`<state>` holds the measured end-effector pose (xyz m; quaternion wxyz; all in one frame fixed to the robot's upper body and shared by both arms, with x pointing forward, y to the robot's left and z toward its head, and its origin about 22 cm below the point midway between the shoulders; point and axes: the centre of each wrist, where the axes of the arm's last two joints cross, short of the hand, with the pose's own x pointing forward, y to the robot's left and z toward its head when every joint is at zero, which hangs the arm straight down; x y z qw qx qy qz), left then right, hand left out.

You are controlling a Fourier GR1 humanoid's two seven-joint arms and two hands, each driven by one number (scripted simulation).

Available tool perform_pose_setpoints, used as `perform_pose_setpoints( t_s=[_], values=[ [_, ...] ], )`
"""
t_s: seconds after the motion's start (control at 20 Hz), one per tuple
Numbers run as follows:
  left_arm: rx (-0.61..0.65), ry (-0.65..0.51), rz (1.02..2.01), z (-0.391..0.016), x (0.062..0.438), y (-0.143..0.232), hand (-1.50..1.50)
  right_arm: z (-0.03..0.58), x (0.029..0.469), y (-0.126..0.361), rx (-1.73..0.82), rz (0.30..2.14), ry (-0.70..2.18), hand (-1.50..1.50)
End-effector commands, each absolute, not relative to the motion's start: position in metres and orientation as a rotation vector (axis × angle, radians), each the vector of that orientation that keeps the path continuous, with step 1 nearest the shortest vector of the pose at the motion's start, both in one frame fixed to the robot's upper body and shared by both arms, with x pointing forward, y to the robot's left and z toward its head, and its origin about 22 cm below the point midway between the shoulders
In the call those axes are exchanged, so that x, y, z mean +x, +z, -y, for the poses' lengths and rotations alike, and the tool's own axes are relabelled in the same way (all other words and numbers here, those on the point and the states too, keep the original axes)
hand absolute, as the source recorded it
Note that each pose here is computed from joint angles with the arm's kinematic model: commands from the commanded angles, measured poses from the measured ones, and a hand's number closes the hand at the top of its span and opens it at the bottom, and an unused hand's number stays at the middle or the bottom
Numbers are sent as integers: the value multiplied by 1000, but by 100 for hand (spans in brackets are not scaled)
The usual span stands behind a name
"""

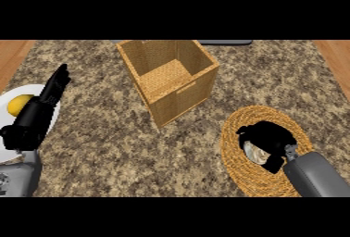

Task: Pick the cupcake from the placemat and place it in the basket

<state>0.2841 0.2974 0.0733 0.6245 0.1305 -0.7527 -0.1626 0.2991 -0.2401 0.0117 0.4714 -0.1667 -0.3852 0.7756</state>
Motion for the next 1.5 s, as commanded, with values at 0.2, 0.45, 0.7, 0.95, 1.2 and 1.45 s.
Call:
perform_pose_setpoints(
  t_s=[0.2, 0.45, 0.7, 0.95, 1.2, 1.45],
  values=[
    [305, -376, 1728, -286, 278, 63, 0, 233, 277, -10, -406, 1007, 1958, 150],
    [338, -352, 1698, -303, 283, 70, 0, 244, 299, 0, -710, 896, 1597, 150],
    [410, -278, 1646, -321, 270, 62, 0, 296, 279, -12, -1016, 628, 1027, 150],
    [408, -287, 1633, -325, 267, 62, 0, 260, 279, 32, -1274, 757, 570, 150],
    [374, -327, 1666, -320, 272, 70, 0, 199, 275, 115, -1316, 1178, 175, 150],
    [313, -372, 1683, -298, 281, 70, 0, 145, 249, 193, -1365, 1381, 33, 150]
  ],
)
